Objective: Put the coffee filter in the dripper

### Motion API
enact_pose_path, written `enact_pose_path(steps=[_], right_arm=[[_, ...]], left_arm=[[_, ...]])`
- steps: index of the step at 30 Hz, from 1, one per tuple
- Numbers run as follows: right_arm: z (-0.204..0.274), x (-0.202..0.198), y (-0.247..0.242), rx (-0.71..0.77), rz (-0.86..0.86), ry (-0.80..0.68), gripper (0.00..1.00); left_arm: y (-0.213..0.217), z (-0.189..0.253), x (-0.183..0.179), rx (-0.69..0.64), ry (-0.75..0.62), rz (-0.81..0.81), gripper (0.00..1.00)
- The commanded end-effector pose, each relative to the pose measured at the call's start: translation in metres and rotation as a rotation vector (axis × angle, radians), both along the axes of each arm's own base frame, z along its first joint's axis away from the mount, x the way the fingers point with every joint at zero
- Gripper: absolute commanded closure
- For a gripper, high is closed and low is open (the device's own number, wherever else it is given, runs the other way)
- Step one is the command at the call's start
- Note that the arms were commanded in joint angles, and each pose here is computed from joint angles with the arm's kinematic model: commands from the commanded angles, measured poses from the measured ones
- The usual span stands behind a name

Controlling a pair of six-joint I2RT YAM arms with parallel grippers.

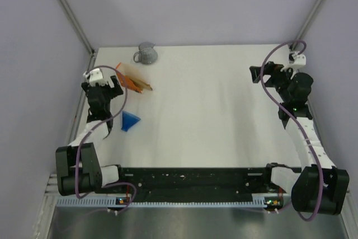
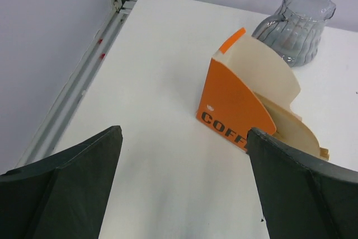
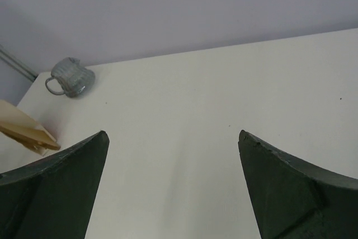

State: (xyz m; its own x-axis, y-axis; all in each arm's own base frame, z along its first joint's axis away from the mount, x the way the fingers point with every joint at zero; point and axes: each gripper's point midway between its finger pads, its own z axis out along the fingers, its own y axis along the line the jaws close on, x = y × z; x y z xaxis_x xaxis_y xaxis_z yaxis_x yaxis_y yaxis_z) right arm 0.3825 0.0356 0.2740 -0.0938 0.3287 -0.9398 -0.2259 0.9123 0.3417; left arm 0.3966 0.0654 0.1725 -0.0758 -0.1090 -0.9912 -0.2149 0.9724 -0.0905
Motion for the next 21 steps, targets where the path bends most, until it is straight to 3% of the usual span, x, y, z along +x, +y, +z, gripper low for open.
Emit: enact_pose_path(steps=[1, 5, 8, 11, 15, 21], right_arm=[[0.021, -0.003, 0.01, 0.042, 0.06, 0.062, 0.01], [0.02, -0.005, 0.014, 0.03, 0.09, 0.097, 0.02], [0.015, -0.007, 0.015, 0.008, 0.102, 0.124, 0.03], [0.009, -0.007, 0.015, -0.019, 0.11, 0.147, 0.04], [0.001, -0.007, 0.014, -0.043, 0.109, 0.181, 0.04], [-0.005, -0.006, 0.019, -0.064, 0.13, 0.206, 0.05]], left_arm=[[-0.012, 0.038, 0.022, 0.027, 0.11, -0.12, 0.01], [-0.065, 0.068, 0.051, -0.031, 0.259, -0.458, 0.01], [-0.084, 0.079, 0.085, -0.092, 0.37, -0.52, 0.1], [-0.095, 0.086, 0.129, -0.085, 0.445, -0.517, 0.19], [-0.103, 0.054, 0.184, -0.049, 0.53, -0.458, 0.25], [-0.112, 0.059, 0.25, 0.094, 0.372, -0.323, 0.27]])
